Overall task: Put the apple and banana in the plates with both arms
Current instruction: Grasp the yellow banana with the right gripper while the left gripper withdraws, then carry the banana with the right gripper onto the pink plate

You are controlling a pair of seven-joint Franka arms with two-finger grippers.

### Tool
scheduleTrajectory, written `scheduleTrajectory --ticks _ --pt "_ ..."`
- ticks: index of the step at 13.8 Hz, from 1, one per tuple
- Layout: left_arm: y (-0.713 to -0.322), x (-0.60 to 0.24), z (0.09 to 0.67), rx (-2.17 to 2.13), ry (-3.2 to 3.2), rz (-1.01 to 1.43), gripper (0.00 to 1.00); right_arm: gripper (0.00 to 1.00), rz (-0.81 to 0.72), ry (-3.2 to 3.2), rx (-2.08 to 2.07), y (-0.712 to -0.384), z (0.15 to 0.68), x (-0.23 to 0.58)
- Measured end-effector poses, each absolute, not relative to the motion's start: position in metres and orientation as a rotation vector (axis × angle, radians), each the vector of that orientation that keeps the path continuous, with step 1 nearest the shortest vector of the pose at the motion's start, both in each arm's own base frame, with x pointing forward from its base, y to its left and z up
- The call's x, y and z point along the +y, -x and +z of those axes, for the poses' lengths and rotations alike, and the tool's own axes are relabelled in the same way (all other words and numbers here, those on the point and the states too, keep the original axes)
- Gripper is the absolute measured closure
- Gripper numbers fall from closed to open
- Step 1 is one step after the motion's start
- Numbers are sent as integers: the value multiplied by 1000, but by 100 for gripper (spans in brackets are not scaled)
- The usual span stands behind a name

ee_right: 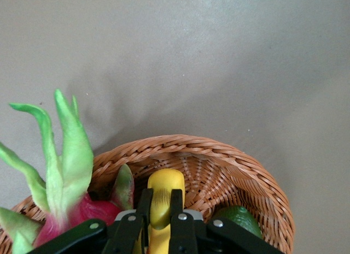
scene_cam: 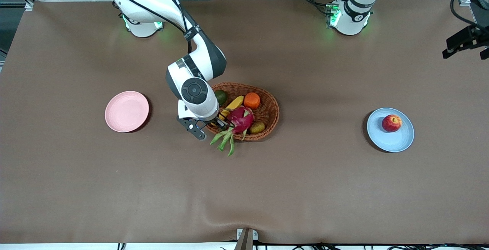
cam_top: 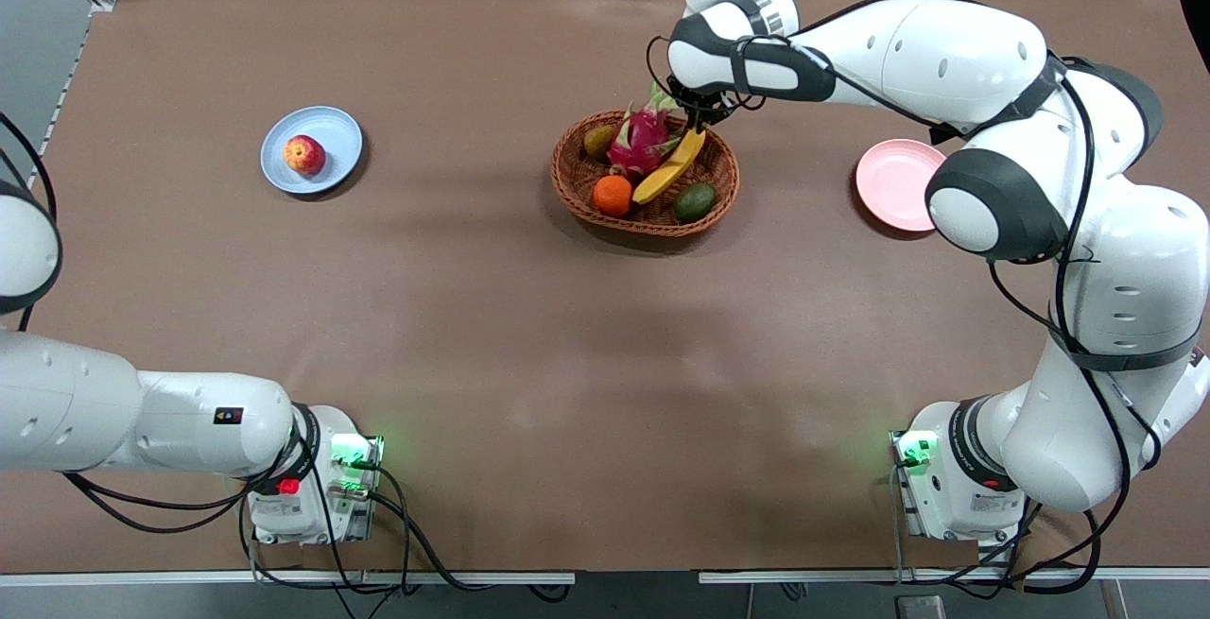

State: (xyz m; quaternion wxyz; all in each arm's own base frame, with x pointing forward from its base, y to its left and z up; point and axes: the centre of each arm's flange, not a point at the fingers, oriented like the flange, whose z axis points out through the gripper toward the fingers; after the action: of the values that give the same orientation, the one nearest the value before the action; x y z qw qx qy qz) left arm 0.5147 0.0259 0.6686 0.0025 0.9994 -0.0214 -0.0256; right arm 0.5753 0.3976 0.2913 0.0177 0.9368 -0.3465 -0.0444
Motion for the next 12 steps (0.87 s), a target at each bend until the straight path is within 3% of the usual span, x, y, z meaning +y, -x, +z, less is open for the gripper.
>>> scheduleTrajectory --ticks 8,12 --pt "-509 18 667 -12 -3137 -49 0 84 -124 -2794 -812 -571 363 379" --pt "-509 15 666 -23 -3137 -50 0 84 -167 -2725 -639 -603 377 299"
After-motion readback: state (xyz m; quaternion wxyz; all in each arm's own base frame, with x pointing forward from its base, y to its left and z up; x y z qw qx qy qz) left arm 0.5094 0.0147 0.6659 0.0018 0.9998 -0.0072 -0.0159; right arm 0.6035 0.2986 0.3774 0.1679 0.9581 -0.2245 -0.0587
